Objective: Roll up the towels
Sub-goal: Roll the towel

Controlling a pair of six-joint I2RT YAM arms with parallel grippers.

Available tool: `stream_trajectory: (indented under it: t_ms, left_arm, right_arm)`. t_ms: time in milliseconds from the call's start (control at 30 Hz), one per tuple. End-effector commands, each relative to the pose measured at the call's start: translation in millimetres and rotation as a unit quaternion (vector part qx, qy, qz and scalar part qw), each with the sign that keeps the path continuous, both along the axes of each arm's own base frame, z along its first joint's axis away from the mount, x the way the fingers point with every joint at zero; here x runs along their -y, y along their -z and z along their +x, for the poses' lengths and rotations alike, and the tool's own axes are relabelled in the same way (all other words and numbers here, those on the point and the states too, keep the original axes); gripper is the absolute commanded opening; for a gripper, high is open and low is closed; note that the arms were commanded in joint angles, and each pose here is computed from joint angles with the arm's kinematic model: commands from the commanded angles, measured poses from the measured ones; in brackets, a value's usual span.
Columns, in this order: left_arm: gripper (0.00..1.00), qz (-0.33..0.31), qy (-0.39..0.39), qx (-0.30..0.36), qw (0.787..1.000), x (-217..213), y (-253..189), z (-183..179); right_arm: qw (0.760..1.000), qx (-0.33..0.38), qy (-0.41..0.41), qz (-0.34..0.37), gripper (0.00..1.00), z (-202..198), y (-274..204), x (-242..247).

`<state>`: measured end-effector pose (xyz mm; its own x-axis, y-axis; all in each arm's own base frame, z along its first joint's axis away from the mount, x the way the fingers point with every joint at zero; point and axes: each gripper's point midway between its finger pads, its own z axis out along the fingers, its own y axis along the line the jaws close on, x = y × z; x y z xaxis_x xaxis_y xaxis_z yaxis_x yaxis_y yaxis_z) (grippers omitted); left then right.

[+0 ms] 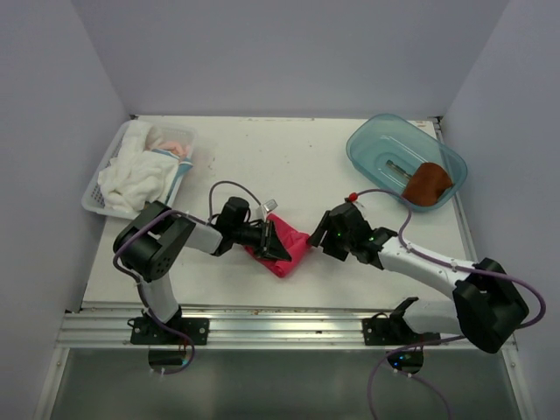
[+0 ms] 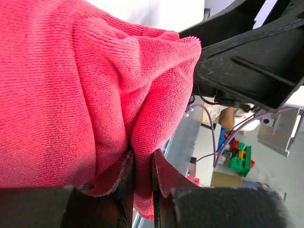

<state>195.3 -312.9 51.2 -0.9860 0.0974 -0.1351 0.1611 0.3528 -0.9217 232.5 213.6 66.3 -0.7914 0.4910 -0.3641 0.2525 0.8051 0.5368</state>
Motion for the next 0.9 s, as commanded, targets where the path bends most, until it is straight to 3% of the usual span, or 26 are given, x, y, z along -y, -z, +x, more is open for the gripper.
stream_trajectory:
  t_ms: [0,333,533,667,767,867]
  left_arm:
    - [0.06,-0.018,-0.013,-0.003,1.000,-4,-4,6]
    - [0.05,-0.020,-0.020,-0.019,0.999,-12,0,10]
    - [0.05,-0.010,-0.035,0.005,0.999,-12,-4,20]
    - [0.05,0.000,-0.046,0.014,0.999,-11,-5,27]
    - [0.06,-0.002,-0.048,0.016,0.999,-10,-5,30]
    - [0.05,0.000,-0.050,0.014,0.999,-10,-3,29]
  right_arm:
    - [0.999,0.027,-0.012,0.036,0.63,16,-16,-26]
    - [0.996,0.047,-0.029,0.072,0.67,23,-24,-51]
    - [0.993,0.072,-0.006,0.089,0.69,20,-36,-40]
    - [0.995,0.086,0.004,0.054,0.70,19,-43,-23]
    - [0.999,0.023,-0.025,-0.030,0.69,9,-26,-14]
    - [0.996,-0.003,-0.054,-0.066,0.68,15,-26,-27]
